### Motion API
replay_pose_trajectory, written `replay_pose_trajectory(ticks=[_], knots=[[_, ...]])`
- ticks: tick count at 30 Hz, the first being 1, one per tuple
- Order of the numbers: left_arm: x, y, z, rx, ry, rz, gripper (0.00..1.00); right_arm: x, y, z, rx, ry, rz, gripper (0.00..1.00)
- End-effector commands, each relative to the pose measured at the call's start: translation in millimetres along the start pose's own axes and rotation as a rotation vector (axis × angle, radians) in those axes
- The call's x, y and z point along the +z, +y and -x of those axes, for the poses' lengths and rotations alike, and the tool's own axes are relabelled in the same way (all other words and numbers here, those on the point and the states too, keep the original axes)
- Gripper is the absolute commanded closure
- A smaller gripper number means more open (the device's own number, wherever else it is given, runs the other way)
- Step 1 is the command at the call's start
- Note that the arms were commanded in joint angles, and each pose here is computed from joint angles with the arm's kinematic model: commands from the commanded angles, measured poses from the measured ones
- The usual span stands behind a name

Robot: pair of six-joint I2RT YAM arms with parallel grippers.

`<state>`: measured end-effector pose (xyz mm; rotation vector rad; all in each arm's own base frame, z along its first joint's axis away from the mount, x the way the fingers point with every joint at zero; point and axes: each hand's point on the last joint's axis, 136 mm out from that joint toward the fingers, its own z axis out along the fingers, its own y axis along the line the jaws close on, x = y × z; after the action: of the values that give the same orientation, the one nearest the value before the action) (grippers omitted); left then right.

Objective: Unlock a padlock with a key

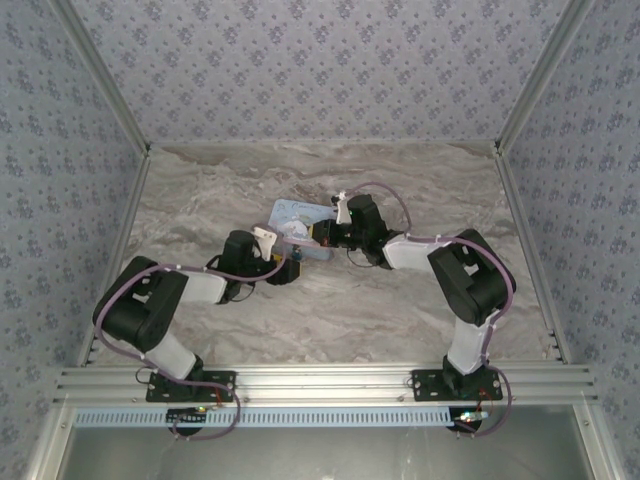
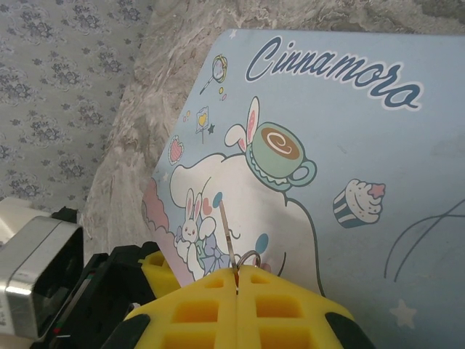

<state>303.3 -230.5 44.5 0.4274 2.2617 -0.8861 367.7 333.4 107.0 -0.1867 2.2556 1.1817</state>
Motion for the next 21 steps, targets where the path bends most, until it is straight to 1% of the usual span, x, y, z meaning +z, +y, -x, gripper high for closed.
replay_pose_trajectory(ticks=[1, 12, 17, 21], knots=[[8.6, -4.4, 20.2, 0.051, -0.048, -0.010, 0.30, -1.6, -28.8, -31.4, 0.031, 0.080, -0.109, 1.00], [25.2, -3.4, 19.0, 0.067, -0.034, 0.002, 0.34, -0.8, -29.9, -34.2, 0.030, 0.084, -0.116, 1.00], [33.7, -5.7, 11.1, 0.072, -0.012, 0.010, 0.37, -0.1, -30.2, -35.0, 0.031, 0.085, -0.116, 1.00], [38.0, -0.1, 7.7, 0.054, -0.011, 0.041, 0.41, 0.0, -29.3, -35.3, 0.031, 0.086, -0.115, 1.00]])
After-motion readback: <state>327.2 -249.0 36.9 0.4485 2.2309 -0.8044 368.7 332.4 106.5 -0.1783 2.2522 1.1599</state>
